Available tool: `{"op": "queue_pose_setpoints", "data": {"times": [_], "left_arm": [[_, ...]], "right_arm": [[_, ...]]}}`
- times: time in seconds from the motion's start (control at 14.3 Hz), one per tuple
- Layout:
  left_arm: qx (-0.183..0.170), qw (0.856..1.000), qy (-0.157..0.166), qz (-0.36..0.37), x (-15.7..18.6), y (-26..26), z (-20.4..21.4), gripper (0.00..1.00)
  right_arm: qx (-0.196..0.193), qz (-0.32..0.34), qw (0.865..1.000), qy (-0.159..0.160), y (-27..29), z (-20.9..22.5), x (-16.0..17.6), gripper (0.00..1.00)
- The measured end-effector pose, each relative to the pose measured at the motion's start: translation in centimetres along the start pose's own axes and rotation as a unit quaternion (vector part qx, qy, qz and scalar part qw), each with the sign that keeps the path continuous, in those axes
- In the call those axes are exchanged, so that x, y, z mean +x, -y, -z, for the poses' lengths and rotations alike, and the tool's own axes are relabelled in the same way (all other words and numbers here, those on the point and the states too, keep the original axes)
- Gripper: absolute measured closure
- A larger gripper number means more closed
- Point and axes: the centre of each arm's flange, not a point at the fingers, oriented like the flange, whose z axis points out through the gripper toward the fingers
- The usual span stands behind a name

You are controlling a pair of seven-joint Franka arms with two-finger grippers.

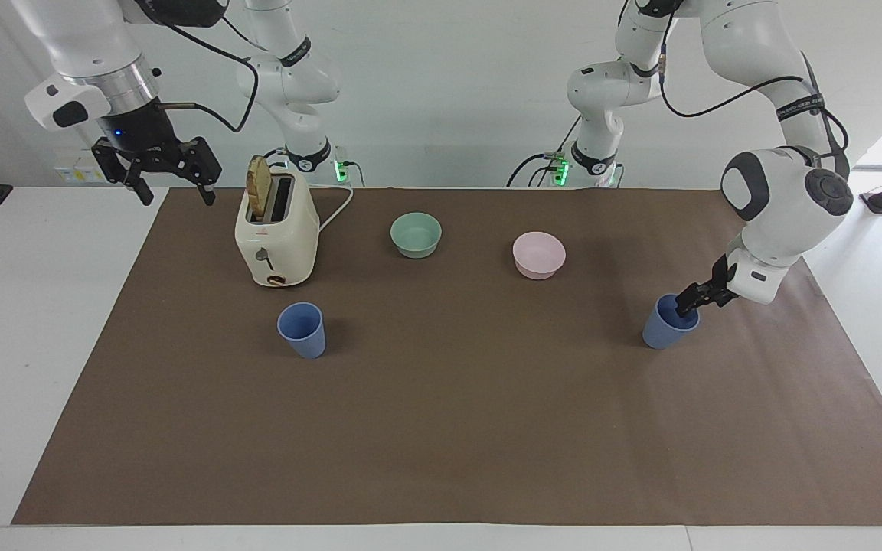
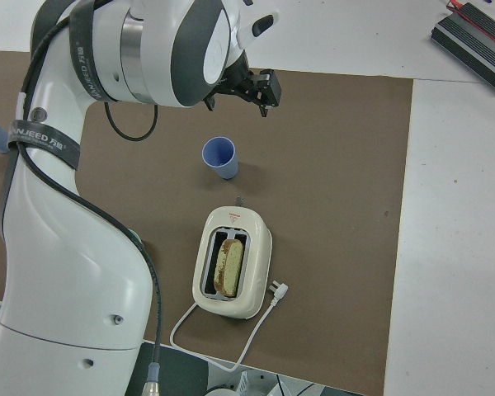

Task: Stack blue cups with both arms
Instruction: 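Reach the left gripper to the blue cup nearest it and grasp it, then carry the blue cup with the left gripper toward the table center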

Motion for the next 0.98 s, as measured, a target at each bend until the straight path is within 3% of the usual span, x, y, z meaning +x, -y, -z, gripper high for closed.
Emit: {"op": "queue_pose_setpoints", "data": {"times": [0.07,0.63,0.98], "left_arm": [[0.0,1.0,0.002,0.002,-0.2,-0.4,-0.2,0.0],[-0.008,1.0,-0.015,0.013,0.2,-1.5,0.9,0.95],[-0.051,0.998,-0.019,0.044,1.0,-3.9,8.8,0.96]], "right_arm": [[0.0,0.0,1.0,0.0,0.0,0.0,0.0,0.0],[0.0,0.0,1.0,0.0,0.0,0.0,0.0,0.0],[0.0,0.0,1.0,0.0,0.0,0.0,0.0,0.0]]}}
